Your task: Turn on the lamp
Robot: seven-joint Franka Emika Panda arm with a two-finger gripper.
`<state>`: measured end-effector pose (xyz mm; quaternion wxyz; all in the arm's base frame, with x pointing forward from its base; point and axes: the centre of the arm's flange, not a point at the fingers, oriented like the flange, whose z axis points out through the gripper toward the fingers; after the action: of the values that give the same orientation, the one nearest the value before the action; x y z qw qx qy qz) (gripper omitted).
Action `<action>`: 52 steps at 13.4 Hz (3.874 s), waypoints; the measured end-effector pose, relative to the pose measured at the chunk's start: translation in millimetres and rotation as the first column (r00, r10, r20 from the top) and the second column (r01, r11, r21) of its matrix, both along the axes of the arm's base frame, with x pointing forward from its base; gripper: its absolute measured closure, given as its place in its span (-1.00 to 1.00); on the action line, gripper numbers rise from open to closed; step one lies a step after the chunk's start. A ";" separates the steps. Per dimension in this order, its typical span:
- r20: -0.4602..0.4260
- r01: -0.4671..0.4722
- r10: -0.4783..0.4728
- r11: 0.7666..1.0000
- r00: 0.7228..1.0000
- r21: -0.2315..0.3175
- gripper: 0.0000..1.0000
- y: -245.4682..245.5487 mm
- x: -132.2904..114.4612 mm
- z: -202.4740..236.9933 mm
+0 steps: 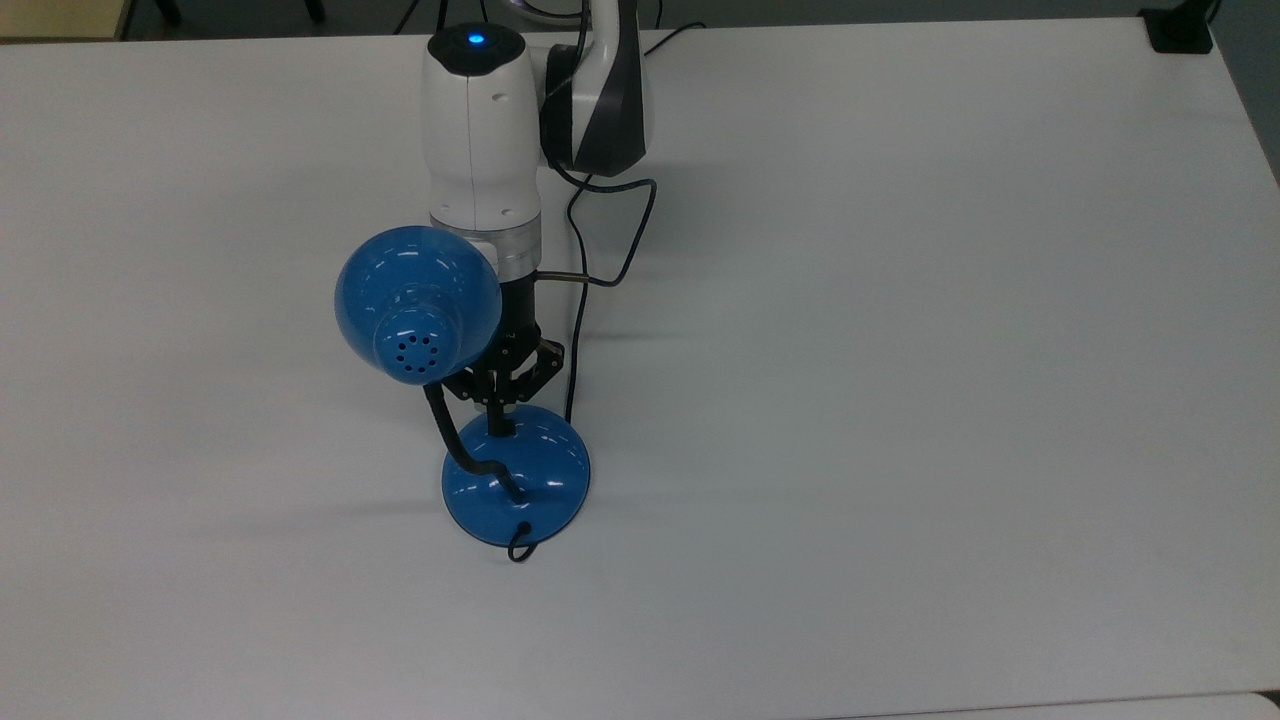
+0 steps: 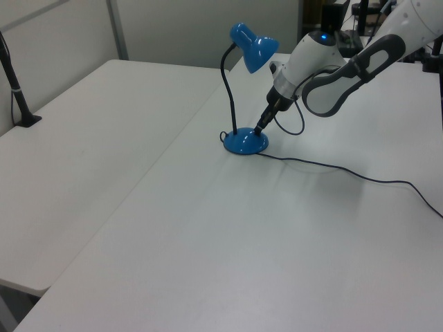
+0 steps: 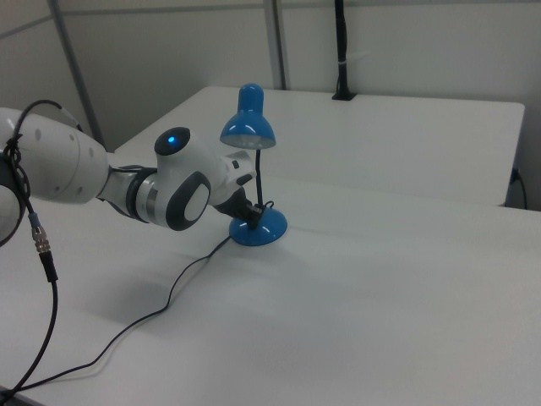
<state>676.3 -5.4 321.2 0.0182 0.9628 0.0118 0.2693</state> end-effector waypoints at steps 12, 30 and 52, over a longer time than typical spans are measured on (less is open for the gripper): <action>0.014 0.012 -0.012 1.000 1.000 0.017 0.98 6.0 4.1 5.9; 0.012 0.007 -0.008 1.000 1.000 0.019 0.98 9.3 5.0 3.7; -0.574 -0.018 0.035 0.999 0.818 0.036 -0.50 20.4 -111.1 174.0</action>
<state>565.1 15.1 495.3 -0.0040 0.9991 0.0262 -0.0326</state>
